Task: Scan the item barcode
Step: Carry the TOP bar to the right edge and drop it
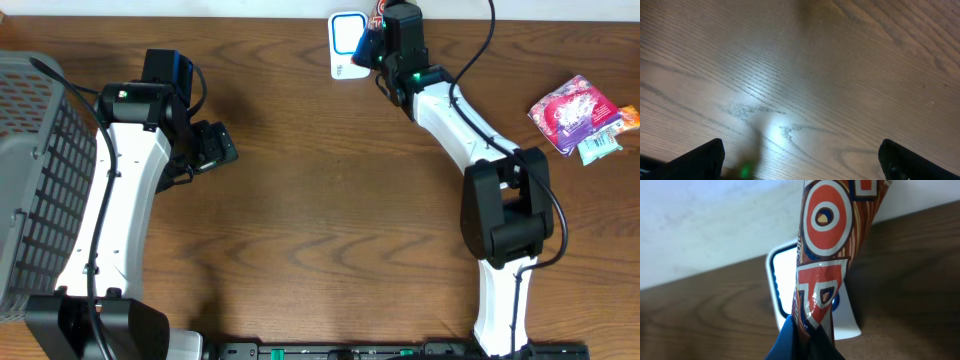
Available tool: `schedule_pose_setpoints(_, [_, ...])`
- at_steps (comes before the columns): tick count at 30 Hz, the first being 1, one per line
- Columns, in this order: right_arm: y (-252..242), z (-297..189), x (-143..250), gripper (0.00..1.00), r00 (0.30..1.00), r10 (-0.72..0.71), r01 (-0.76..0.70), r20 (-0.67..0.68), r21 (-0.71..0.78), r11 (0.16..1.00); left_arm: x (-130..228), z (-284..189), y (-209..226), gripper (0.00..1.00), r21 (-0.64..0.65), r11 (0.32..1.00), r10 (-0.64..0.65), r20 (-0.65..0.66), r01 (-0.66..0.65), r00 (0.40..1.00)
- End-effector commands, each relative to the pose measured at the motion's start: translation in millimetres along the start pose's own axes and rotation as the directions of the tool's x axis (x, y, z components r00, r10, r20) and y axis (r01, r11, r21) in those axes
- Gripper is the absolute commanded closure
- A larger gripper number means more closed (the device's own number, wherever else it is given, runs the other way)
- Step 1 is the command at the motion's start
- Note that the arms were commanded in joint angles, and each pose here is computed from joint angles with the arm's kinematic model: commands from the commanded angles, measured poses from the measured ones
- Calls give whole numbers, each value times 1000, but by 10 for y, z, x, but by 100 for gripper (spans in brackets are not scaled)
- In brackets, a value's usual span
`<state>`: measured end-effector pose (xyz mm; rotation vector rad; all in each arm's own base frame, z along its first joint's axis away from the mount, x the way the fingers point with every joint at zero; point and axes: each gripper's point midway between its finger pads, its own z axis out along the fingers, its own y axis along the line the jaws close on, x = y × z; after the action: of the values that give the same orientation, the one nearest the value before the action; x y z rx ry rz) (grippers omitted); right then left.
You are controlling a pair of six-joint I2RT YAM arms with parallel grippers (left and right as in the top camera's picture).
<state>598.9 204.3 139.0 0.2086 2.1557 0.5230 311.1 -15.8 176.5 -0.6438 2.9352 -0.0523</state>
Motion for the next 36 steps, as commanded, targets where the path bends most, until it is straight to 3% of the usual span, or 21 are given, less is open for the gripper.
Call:
schedule_pose_setpoints(1, [177, 13, 30, 99, 996, -88, 86, -20, -79, 993, -9, 18, 26, 2, -14, 1000, 11, -1, -11, 1000])
schedule_pose_setpoints(7, [-57, 2, 124, 99, 993, -89, 90, -73, 5, 996, -9, 18, 26, 2, -14, 1000, 11, -1, -11, 1000])
schedule_pose_setpoints(13, [-408, -256, -286, 99, 999, -39, 41, -31, 69, 997, -9, 18, 26, 2, -14, 1000, 11, -1, -11, 1000])
schedule_pose_setpoints(17, [-1049, -615, -666, 99, 1000, 19, -21, 13, 227, 974, -9, 18, 26, 2, -14, 1000, 11, -1, -11, 1000])
schedule_pose_setpoints(23, [-2333, -1348, -831, 99, 998, 60, -39, -17, 572, 819, -10, 18, 26, 2, -14, 1000, 11, -1, -11, 1000])
schedule_pose_setpoints(29, [-3546, -2225, -671, 99, 984, 169, -41, -60, 842, 537, -9, 18, 26, 2, -14, 1000, 11, -1, -11, 1000])
schedule_pose_setpoints(32, [-3911, -2522, -587, 99, 967, 250, -89, -41, 869, 486, -9, 18, 26, 2, -14, 1000, 11, -1, -11, 1000])
schedule_pose_setpoints(36, [-4136, -2657, -466, 99, 939, 344, -164, -27, 843, 513, -9, 18, 26, 2, -14, 1000, 11, -1, -11, 1000])
